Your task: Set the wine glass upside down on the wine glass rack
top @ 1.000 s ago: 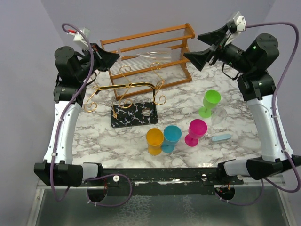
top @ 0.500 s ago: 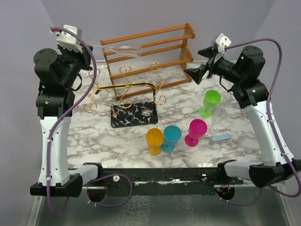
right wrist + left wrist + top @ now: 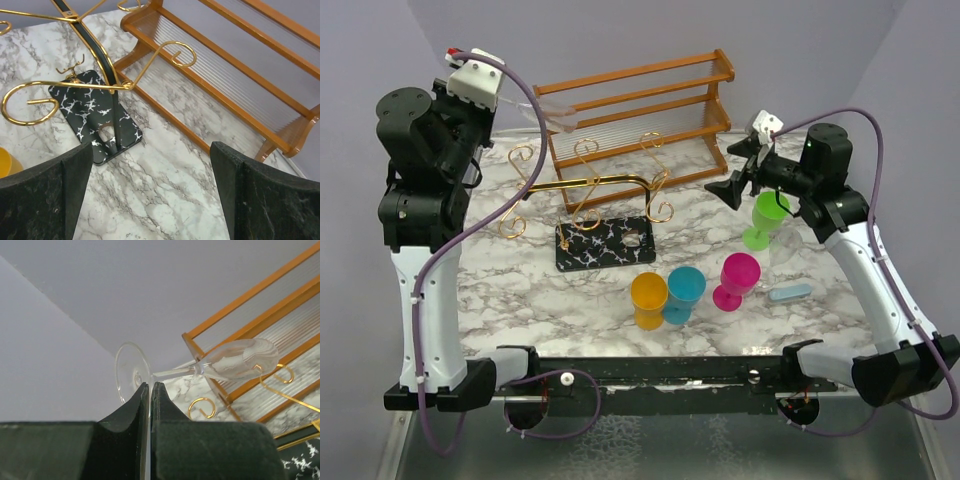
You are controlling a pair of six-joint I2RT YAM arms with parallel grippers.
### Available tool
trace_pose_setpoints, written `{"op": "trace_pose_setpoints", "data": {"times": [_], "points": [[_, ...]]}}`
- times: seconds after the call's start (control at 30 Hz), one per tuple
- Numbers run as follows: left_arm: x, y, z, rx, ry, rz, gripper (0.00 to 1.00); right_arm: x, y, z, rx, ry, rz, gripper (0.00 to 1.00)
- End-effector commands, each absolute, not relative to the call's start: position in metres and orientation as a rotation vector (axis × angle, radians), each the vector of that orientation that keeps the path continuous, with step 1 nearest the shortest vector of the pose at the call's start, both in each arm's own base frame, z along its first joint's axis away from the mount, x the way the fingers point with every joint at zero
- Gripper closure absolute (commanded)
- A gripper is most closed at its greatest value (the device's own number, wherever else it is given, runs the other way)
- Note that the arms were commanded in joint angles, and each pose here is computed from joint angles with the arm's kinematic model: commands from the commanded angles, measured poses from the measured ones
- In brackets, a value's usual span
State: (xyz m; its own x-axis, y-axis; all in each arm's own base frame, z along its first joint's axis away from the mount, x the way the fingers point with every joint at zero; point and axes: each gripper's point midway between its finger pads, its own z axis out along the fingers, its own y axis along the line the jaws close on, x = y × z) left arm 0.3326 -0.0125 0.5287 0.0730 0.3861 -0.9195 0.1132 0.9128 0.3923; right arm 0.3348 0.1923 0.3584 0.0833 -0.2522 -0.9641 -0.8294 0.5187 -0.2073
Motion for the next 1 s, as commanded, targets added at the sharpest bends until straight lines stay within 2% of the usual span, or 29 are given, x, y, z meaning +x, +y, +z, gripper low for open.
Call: {"op": "trace_pose_setpoints", "data": {"times": [0.0,0.33,0.97], "points": [[0.336,0.003,0.519,0.485,1.554,0.351,1.00,0.314,0.198,0.372,-1.023,1.391,0.602,0.01],[0.350,-0.002,0.475,0.697,1.668,0.453,1.00,0.310,0.197,0.361,-1.015,1.389,0.604,0.00],[0.376,-0.058,0.397,1.111,1.790,0.678,1.00,0.308,0.195,0.356,-1.017,1.381,0.592,0.01]]}}
